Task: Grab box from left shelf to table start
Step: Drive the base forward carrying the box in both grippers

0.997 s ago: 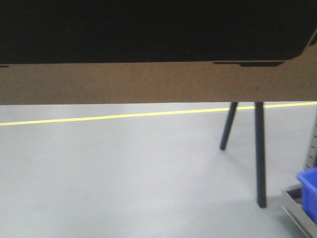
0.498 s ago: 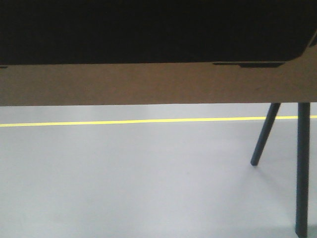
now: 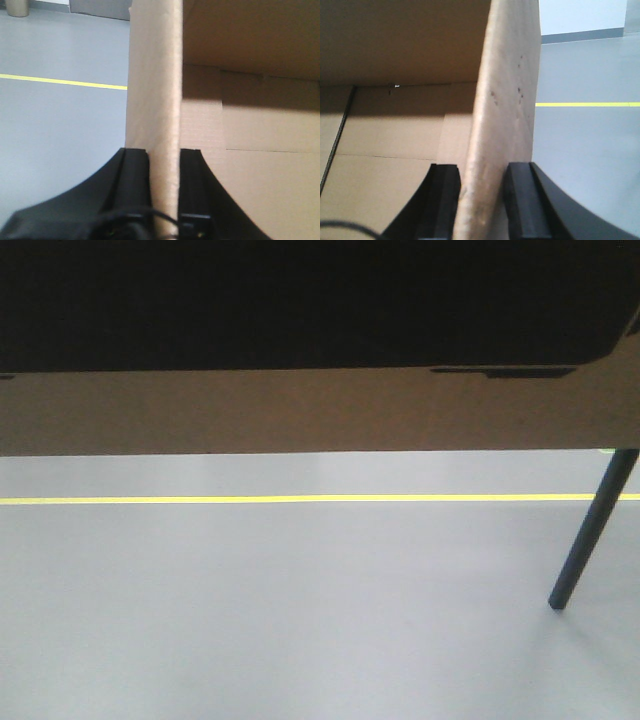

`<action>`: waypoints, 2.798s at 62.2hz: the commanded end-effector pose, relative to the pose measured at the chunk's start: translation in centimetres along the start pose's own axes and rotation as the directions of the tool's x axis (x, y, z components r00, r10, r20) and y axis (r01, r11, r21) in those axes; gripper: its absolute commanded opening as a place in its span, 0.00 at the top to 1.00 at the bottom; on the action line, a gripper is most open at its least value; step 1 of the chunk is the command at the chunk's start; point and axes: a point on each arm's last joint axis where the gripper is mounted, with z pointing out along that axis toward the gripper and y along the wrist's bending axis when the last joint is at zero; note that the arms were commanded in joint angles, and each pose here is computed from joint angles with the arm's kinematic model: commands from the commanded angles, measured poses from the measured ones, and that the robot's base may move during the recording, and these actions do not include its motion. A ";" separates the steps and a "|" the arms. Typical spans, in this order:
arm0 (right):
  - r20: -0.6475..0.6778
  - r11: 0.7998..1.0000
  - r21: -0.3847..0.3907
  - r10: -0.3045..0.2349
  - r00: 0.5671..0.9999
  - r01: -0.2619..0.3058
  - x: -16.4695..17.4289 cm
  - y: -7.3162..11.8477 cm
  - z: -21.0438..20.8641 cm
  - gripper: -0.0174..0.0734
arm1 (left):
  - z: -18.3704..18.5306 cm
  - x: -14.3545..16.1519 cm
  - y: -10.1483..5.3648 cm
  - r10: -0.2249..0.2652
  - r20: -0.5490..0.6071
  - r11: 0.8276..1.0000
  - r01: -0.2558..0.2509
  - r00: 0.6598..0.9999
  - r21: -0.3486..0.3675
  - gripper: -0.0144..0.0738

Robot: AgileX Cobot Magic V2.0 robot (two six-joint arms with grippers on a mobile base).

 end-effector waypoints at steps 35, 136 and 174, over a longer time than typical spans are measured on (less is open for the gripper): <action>0.174 0.987 0.119 -0.129 0.976 0.109 -2.3 -0.6 -0.5 0.75 | -1.2 -2.7 0.2 0.074 0.244 0.996 -0.062 0.967 -0.056 0.95; 0.174 0.987 0.119 -0.129 0.976 0.109 -2.3 -0.6 -0.5 0.75 | -1.2 -2.7 0.2 0.074 0.244 0.996 -0.062 0.967 -0.056 0.95; 0.174 0.987 0.119 -0.129 0.976 0.109 -2.3 -0.6 -0.5 0.75 | -1.2 -2.7 0.2 0.073 0.244 0.997 -0.062 0.967 -0.055 0.95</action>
